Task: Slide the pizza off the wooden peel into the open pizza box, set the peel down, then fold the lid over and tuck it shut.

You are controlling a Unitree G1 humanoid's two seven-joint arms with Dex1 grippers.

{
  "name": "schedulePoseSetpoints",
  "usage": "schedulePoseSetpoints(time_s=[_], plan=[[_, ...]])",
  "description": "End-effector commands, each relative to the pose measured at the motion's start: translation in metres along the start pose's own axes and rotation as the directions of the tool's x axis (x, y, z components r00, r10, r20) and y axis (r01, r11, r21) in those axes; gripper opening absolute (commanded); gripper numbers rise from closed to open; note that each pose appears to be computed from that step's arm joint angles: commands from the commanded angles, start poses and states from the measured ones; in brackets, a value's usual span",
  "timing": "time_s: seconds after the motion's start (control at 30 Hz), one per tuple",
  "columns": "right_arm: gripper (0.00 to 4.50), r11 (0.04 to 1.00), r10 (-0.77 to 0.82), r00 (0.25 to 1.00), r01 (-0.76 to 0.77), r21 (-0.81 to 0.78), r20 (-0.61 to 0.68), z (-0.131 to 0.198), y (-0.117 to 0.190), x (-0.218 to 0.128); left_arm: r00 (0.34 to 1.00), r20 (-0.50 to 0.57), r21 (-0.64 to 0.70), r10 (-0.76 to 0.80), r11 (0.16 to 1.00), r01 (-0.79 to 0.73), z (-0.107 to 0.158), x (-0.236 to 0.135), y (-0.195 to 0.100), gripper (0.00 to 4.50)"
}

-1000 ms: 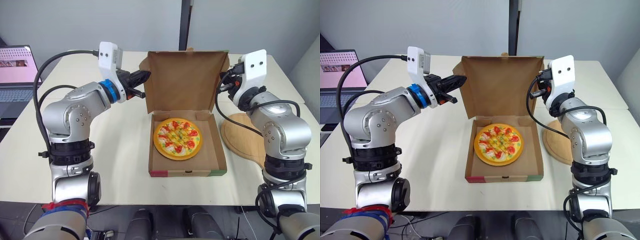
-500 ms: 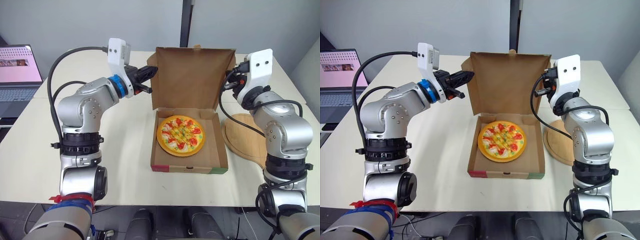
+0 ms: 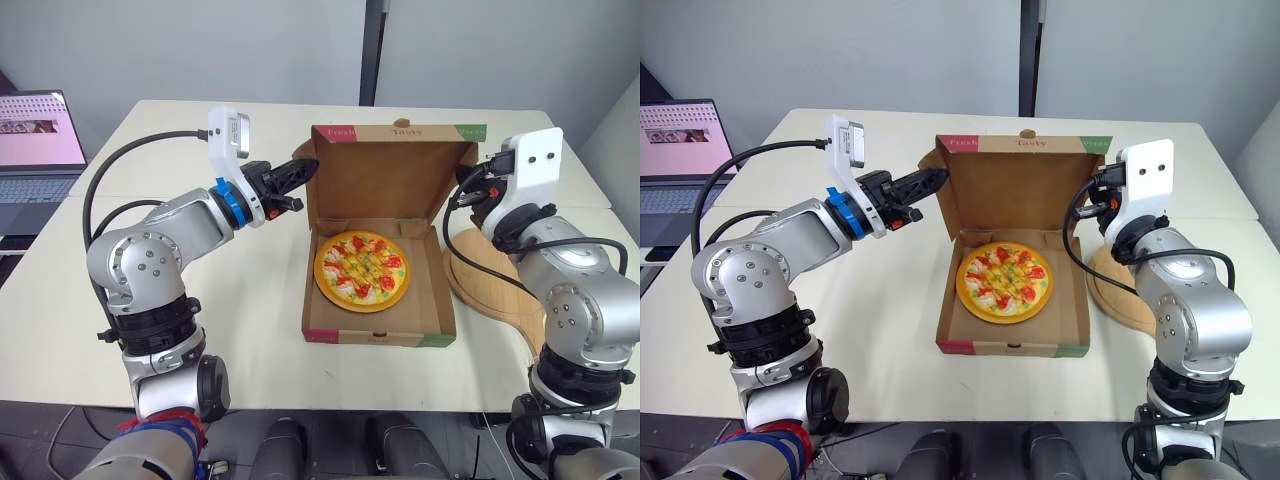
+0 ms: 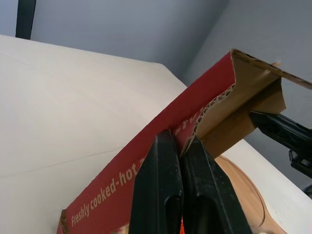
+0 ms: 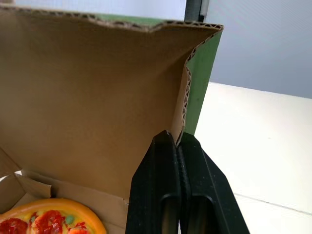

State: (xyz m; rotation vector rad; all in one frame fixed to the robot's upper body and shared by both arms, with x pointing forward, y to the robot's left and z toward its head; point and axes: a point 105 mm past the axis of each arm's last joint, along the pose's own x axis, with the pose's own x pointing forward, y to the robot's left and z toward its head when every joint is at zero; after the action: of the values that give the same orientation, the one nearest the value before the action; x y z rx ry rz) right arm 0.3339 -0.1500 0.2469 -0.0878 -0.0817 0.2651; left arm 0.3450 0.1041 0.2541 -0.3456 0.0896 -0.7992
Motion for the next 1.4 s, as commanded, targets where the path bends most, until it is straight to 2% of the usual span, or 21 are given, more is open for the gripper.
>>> schedulePoseSetpoints(time_s=[0.03, 0.5, 0.7, 0.97, 1.17, 1.4], plan=[[0.00, 0.994, 0.107, 0.993, -0.107, -0.011, 0.048, 0.012, 0.020, -0.005, 0.994, 0.006, -0.029, -0.111, 0.993, 0.111, -0.001, 0.005, -0.023, 0.03], [0.00, 0.979, 0.203, 0.979, -0.203, -0.017, 0.031, 0.024, 0.024, -0.022, 0.981, -0.003, -0.054, -0.193, 0.980, 0.192, 0.002, 0.001, -0.040, 0.03], [0.00, 0.976, 0.214, 0.977, -0.214, -0.029, -0.002, 0.015, 0.024, -0.025, 0.980, -0.009, -0.061, -0.197, 0.979, 0.196, -0.006, 0.002, -0.044, 0.03], [0.00, 0.972, 0.230, 0.972, -0.231, -0.036, -0.046, 0.000, 0.021, -0.029, 0.973, -0.043, -0.087, -0.227, 0.971, 0.223, -0.035, -0.004, -0.055, 0.03], [0.00, 0.952, 0.301, 0.950, -0.304, -0.038, -0.080, -0.004, 0.026, -0.040, 0.964, -0.027, -0.135, -0.263, 0.957, 0.257, -0.035, -0.010, -0.061, 0.03], [0.00, 0.953, 0.294, 0.951, -0.300, -0.050, -0.094, -0.008, 0.021, -0.045, 0.963, -0.028, -0.186, -0.268, 0.948, 0.259, -0.036, -0.016, -0.054, 0.03]])
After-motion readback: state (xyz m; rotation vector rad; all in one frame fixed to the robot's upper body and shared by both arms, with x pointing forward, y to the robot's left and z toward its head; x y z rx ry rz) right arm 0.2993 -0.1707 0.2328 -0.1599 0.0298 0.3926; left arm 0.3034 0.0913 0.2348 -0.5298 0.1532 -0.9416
